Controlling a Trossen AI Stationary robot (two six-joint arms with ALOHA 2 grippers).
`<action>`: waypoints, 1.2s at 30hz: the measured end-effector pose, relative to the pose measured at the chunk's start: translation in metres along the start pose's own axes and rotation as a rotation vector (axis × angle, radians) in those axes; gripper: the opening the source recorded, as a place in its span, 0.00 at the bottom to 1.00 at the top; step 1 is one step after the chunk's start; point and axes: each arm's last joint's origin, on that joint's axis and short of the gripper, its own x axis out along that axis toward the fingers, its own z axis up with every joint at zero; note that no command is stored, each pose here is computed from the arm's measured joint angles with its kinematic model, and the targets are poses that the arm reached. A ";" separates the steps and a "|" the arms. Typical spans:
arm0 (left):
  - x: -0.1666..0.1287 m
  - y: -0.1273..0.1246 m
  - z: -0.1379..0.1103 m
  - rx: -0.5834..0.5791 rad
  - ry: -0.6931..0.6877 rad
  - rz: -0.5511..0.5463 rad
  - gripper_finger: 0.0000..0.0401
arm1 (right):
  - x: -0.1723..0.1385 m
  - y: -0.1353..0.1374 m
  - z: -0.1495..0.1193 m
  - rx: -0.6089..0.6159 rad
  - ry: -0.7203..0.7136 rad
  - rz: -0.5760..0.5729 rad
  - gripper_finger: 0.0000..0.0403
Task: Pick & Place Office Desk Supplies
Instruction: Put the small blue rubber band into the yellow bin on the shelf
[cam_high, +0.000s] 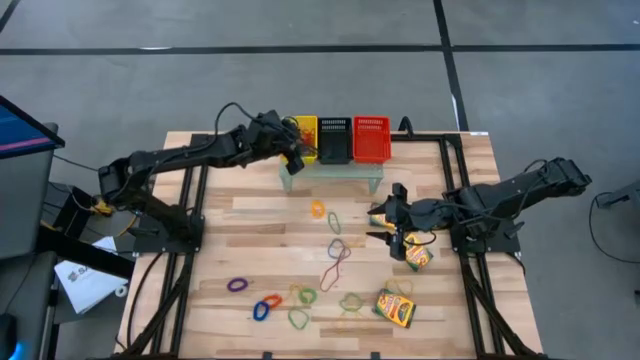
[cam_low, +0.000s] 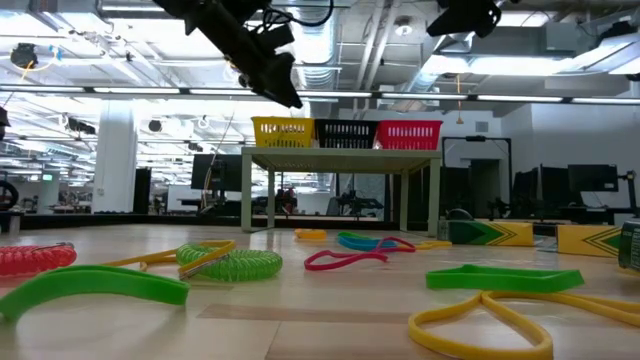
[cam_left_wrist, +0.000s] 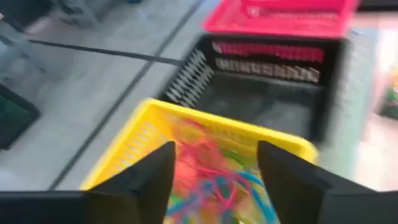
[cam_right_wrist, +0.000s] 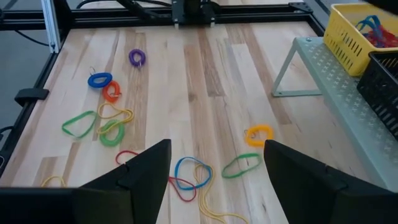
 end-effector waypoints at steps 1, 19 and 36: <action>-0.001 -0.003 -0.001 -0.011 0.012 -0.008 0.59 | 0.000 0.000 0.000 -0.001 0.003 0.000 0.63; -0.015 -0.187 -0.009 0.186 -0.022 -0.534 0.62 | 0.000 0.001 -0.001 0.019 0.011 0.003 0.63; 0.040 -0.253 -0.081 0.314 0.201 -0.604 0.59 | -0.003 0.008 -0.004 0.006 0.018 0.028 0.63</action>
